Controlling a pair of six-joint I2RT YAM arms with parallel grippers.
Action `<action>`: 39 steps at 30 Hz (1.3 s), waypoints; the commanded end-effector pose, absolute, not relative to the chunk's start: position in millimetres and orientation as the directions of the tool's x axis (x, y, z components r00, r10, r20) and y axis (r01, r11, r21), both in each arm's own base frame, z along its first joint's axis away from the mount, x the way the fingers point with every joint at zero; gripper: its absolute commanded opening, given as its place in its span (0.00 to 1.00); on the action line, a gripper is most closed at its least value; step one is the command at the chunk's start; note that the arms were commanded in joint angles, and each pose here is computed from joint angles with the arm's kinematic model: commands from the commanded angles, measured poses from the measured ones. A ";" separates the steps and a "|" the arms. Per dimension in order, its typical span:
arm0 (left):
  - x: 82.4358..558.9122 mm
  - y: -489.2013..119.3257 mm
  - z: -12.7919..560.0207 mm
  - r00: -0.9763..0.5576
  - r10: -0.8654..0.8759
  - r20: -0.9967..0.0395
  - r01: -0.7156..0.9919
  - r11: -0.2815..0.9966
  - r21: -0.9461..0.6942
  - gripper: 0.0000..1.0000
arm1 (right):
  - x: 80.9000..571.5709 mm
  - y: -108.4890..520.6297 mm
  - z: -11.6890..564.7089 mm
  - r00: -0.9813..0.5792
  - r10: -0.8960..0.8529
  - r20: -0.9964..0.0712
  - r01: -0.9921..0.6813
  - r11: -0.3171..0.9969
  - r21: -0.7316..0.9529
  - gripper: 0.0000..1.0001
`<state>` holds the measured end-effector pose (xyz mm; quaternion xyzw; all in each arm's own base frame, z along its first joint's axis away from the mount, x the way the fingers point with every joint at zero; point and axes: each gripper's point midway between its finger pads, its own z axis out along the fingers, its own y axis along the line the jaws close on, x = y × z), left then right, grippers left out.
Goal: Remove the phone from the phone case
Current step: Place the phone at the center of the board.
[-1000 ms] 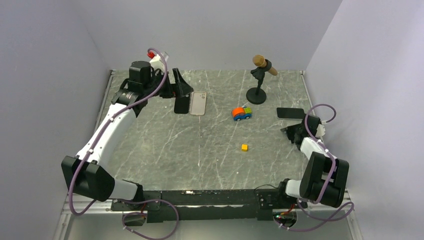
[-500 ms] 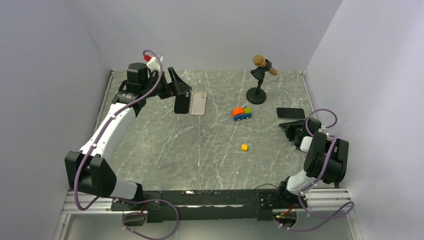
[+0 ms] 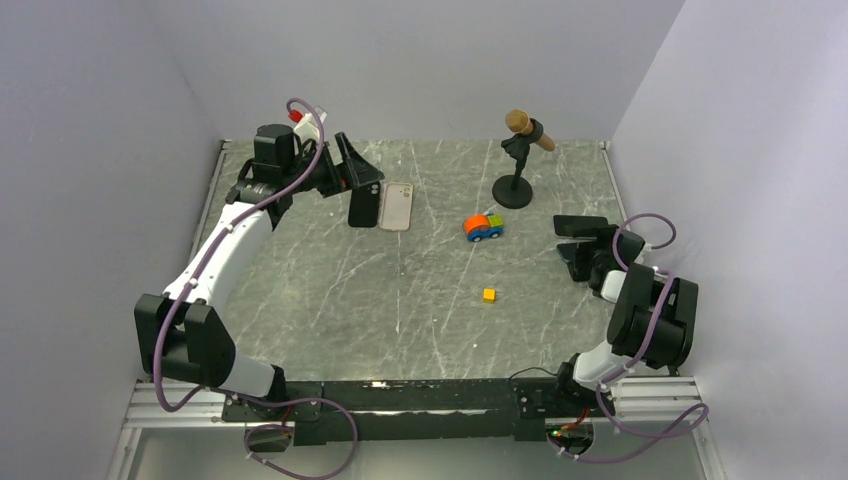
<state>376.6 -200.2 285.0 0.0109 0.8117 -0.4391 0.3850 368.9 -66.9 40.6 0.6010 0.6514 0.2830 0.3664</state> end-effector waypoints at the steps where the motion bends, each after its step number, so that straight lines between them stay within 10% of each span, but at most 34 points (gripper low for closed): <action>1: 377.8 -201.8 295.3 -0.683 -0.321 -0.656 0.394 0.594 -0.701 0.99 | 324.2 -54.5 3.5 -0.058 0.993 -0.099 0.746 0.109 0.657 0.92; 13: 386.8 -183.7 283.9 -0.640 -0.373 -0.672 0.306 0.679 -0.668 0.99 | 268.6 -29.8 15.8 -0.189 0.972 -0.138 0.763 0.234 0.602 0.98; 23: 403.6 -137.7 265.8 -0.560 -0.277 -0.781 0.194 0.872 -0.449 0.99 | 286.9 47.9 131.6 -0.483 0.574 -0.661 0.221 0.810 0.543 0.99; 39: 456.3 64.7 141.3 -0.736 -0.173 -0.655 -0.205 0.978 -0.027 0.99 | 256.1 181.7 205.1 -0.541 0.254 -0.802 -0.456 0.713 0.533 1.00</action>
